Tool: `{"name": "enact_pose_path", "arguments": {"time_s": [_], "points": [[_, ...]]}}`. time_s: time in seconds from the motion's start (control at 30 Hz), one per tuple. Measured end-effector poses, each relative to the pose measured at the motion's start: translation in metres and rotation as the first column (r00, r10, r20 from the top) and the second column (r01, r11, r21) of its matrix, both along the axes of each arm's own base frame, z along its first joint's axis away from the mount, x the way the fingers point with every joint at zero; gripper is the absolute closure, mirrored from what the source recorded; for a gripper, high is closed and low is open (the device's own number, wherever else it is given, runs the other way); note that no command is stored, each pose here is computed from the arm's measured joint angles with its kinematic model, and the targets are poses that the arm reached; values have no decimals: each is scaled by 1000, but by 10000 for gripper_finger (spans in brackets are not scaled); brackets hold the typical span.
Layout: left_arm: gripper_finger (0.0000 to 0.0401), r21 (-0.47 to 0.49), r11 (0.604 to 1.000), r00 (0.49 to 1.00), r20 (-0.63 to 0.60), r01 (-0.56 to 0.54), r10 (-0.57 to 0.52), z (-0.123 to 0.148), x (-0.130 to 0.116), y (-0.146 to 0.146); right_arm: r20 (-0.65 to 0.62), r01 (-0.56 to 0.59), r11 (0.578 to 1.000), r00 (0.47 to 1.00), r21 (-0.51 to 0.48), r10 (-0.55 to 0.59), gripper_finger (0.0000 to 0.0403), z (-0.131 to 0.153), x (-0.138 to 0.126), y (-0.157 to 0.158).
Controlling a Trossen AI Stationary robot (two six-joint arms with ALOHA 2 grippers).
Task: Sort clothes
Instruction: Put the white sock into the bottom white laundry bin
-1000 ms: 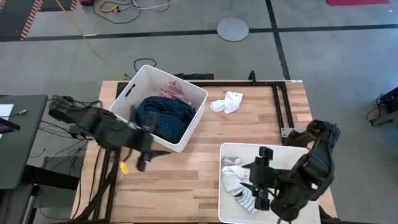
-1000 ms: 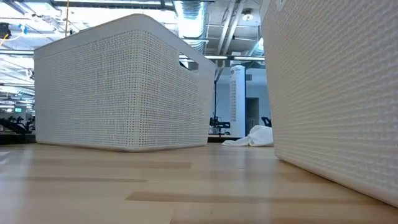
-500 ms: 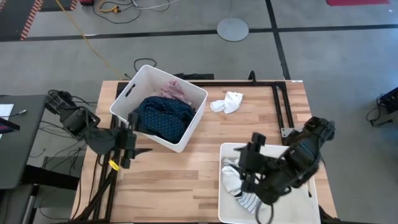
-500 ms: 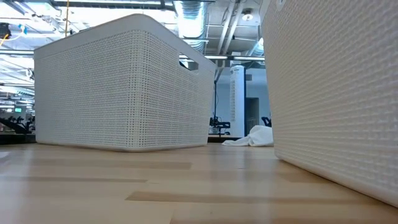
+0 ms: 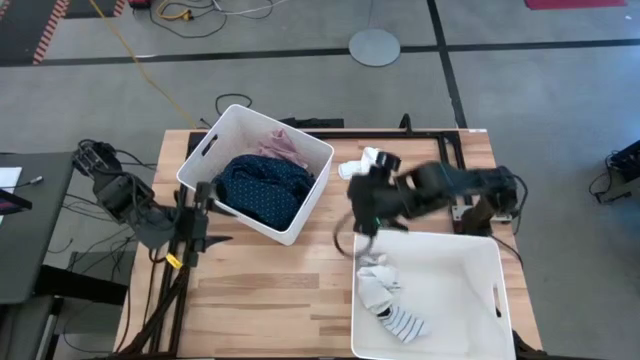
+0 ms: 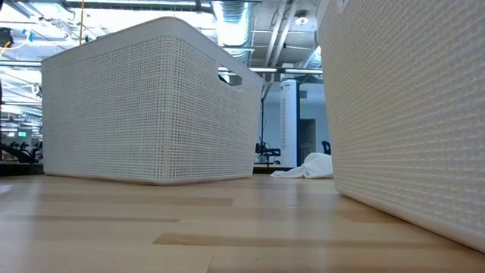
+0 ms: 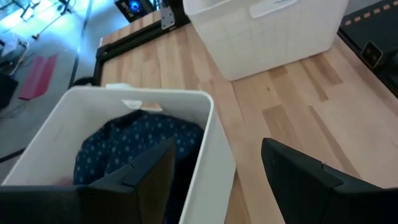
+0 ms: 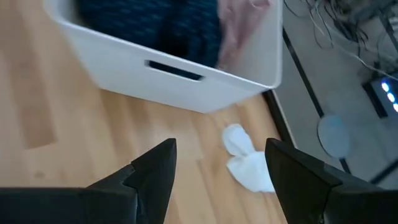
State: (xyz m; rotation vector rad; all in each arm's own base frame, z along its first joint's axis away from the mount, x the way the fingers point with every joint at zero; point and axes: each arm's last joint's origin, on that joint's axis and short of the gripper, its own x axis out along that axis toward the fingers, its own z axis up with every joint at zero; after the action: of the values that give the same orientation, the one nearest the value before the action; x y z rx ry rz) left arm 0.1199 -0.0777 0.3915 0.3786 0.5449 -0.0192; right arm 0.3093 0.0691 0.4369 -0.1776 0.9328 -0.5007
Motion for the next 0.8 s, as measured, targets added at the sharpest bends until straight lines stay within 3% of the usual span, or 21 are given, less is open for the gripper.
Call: {"name": "enact_pose_path", "arguments": {"time_s": [0.47, 0.7, 0.8], "points": [[168, -76, 996, 999, -24, -46, 44, -36, -26, 18, -120, 92, 992, 989, 87, -81, 138, -5, 9, -93], [168, -104, 994, 999, -13, -42, 41, -59, -34, 20, -246, 92, 979, 968, 179, -46, 138, -41, 14, -128], [168, -126, 991, 999, -10, -44, 43, -60, -35, 20, -202, 53, 962, 979, 268, 3, 138, -59, 19, -140]]}}
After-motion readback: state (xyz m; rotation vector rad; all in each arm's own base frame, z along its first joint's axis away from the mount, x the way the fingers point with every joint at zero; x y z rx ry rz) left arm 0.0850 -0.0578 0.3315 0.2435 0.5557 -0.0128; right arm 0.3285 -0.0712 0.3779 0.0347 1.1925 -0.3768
